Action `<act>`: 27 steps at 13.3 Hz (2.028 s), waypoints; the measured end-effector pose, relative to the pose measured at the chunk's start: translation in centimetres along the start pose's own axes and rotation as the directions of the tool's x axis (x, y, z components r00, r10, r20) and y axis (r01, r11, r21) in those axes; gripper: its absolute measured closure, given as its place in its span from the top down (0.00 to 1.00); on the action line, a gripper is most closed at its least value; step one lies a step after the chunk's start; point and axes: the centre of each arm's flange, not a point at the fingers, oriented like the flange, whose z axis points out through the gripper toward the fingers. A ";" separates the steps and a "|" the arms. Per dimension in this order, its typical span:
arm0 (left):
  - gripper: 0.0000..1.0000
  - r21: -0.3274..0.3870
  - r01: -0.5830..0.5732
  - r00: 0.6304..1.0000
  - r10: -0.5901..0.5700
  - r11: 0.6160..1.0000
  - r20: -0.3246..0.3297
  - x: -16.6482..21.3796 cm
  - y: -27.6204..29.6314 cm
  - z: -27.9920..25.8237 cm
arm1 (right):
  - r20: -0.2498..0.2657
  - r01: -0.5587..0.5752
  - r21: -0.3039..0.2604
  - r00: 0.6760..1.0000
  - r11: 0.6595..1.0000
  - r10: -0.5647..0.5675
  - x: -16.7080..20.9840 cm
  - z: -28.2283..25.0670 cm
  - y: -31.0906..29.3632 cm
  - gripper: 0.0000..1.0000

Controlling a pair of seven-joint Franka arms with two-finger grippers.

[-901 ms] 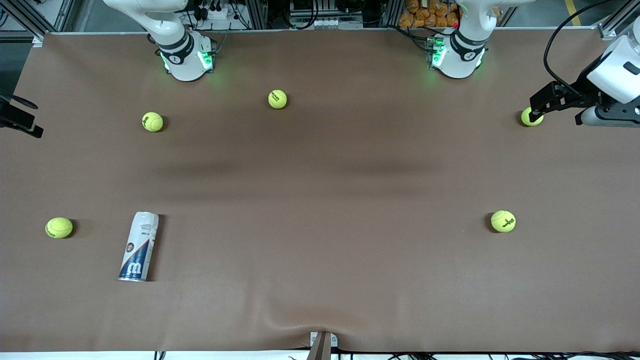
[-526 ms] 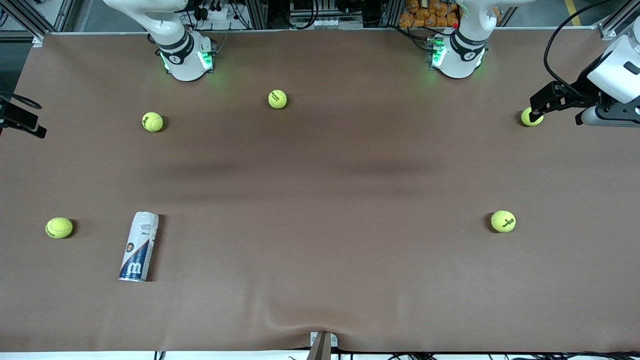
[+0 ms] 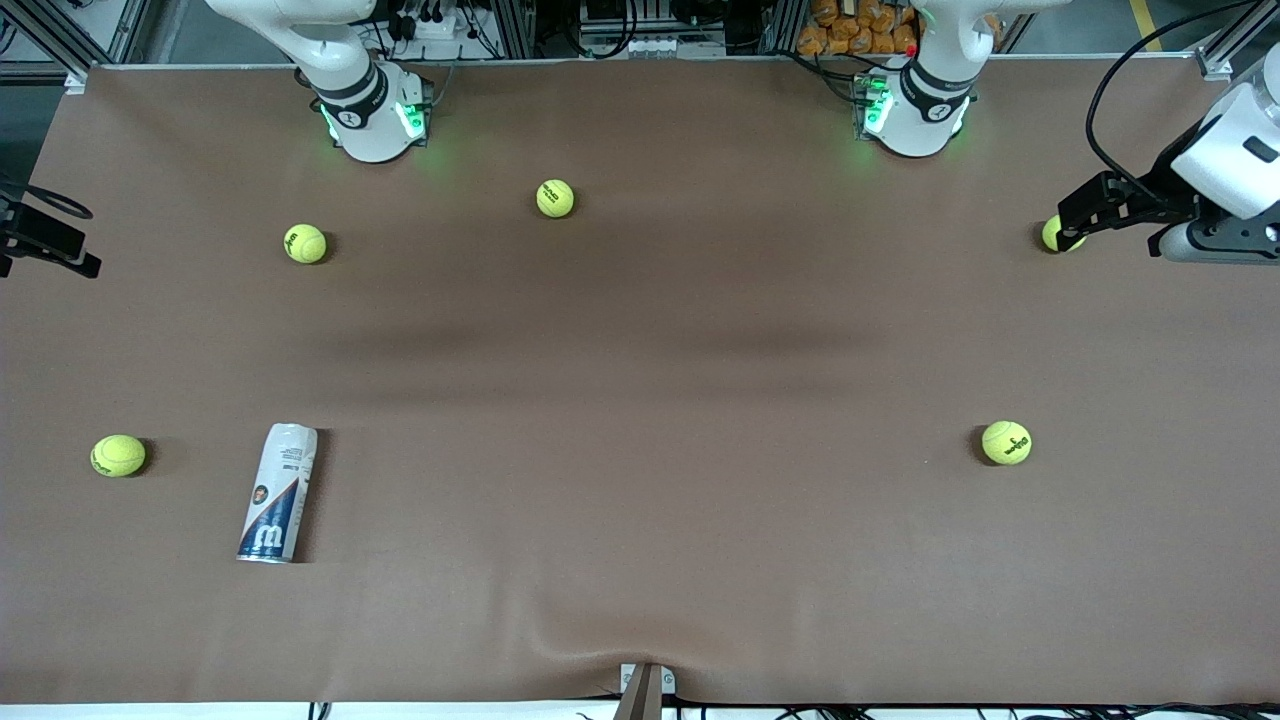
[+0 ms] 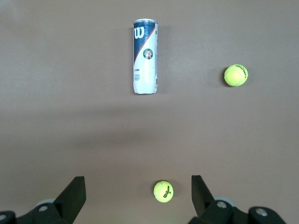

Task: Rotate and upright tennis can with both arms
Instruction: 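Reach the right gripper toward the blue-and-white tennis can lying down, then lower the right gripper and close it around the can body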

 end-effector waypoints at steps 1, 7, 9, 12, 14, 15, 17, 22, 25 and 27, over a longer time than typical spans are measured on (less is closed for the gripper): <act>1.00 0.000 0.000 1.000 0.000 1.000 0.002 0.1 0.0 0.1 | 0.000 0.002 0.000 1.000 1.000 -0.002 0.0 0.0 -0.1 1.00; 1.00 0.000 0.000 1.000 0.000 1.000 0.013 0.1 0.0 0.4 | 0.009 0.039 -0.001 0.999 0.999 -0.039 0.7 1.1 -2.2 1.00; 1.00 0.000 0.000 1.000 0.000 1.000 0.017 0.1 0.0 0.6 | 0.019 0.046 -0.004 0.999 0.999 -0.046 2.5 3.8 -2.7 1.00; 1.00 0.000 0.001 1.000 -0.001 1.000 0.021 0.2 -0.1 0.7 | 0.055 0.066 -0.010 0.996 0.998 -0.065 5.8 9.4 -3.9 1.00; 1.00 0.000 0.002 1.000 -0.002 1.000 0.025 0.2 -0.1 0.9 | 0.060 0.082 -0.018 0.995 0.996 -0.080 8.3 13.9 -4.8 1.00; 1.00 0.000 0.002 1.000 -0.002 1.000 0.026 0.2 -0.2 1.0 | 0.058 0.095 -0.022 0.994 0.995 -0.094 9.5 16.0 -5.7 1.00; 1.00 0.000 0.003 1.000 -0.003 1.000 0.030 0.2 -0.2 1.1 | 0.061 0.120 -0.028 0.991 0.992 -0.118 11.1 19.8 -7.4 1.00; 1.00 0.000 0.004 0.999 -0.004 1.000 0.036 0.3 -0.3 1.4 | 0.106 0.185 -0.029 0.978 0.982 -0.181 13.1 27.2 -8.0 1.00; 1.00 -0.001 0.005 0.999 -0.005 1.000 0.047 0.5 -0.3 2.0 | 0.114 0.201 -0.033 0.974 0.979 -0.196 14.2 32.1 -8.0 1.00; 1.00 -0.001 0.005 0.999 -0.005 1.000 0.052 0.7 -0.3 2.3 | 0.100 0.204 -0.038 0.975 0.978 -0.199 14.7 34.1 -8.0 1.00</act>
